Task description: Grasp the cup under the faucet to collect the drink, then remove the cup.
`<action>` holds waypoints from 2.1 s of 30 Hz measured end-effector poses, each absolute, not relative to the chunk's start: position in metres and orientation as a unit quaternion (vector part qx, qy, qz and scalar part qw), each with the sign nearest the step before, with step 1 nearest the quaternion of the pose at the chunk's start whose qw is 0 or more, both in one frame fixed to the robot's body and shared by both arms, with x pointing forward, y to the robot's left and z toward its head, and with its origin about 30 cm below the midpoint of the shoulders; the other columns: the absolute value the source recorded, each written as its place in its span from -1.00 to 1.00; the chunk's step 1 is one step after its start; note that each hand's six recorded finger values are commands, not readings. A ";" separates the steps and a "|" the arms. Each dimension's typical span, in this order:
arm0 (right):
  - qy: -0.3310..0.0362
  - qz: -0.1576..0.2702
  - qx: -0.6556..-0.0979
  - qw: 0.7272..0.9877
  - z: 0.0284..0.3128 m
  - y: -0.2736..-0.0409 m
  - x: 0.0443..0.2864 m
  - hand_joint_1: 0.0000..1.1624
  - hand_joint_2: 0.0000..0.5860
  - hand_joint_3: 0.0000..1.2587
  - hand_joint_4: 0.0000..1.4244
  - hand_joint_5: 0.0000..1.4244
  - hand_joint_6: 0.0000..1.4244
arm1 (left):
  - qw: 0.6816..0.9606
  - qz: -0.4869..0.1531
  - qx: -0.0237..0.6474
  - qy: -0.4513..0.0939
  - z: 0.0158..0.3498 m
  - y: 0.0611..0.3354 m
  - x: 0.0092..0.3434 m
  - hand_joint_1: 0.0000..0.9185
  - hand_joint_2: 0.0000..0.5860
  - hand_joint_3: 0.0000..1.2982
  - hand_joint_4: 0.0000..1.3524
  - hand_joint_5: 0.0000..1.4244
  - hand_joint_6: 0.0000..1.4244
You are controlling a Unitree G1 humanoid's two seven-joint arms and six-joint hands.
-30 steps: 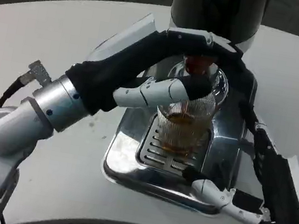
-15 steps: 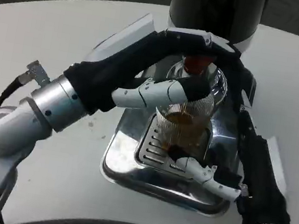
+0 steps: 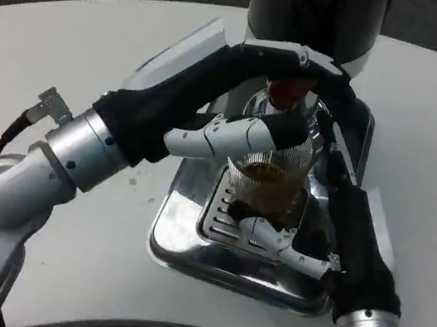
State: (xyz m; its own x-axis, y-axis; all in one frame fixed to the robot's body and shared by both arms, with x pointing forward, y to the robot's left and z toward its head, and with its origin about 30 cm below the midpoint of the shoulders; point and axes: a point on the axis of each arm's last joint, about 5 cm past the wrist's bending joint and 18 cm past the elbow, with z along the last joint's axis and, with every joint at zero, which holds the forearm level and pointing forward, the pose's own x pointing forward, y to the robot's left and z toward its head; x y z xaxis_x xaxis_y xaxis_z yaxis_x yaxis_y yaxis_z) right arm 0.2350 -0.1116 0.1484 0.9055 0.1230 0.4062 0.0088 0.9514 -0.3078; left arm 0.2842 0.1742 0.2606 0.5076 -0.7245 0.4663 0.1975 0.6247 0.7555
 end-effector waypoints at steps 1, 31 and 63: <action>-0.215 0.029 -0.153 0.964 0.148 -0.111 0.236 0.52 -0.50 -0.96 -0.98 -1.00 -0.89 | 0.805 -0.286 0.325 -0.405 0.261 0.174 0.284 -1.00 -0.54 -0.28 -0.57 -0.54 -0.71; -0.203 0.003 -0.143 0.969 0.141 -0.095 0.258 0.45 -0.46 -1.00 -1.00 -1.00 -0.97 | 0.806 -0.281 0.325 -0.408 0.261 0.175 0.284 -1.00 -0.56 -0.27 -0.57 -0.54 -0.73; -0.216 -0.017 -0.128 0.968 0.145 -0.077 0.258 0.51 -0.44 -0.67 -0.56 -0.55 -0.69 | 0.805 -0.273 0.327 -0.412 0.263 0.175 0.284 -1.00 -0.56 -0.26 -0.55 -0.53 -0.73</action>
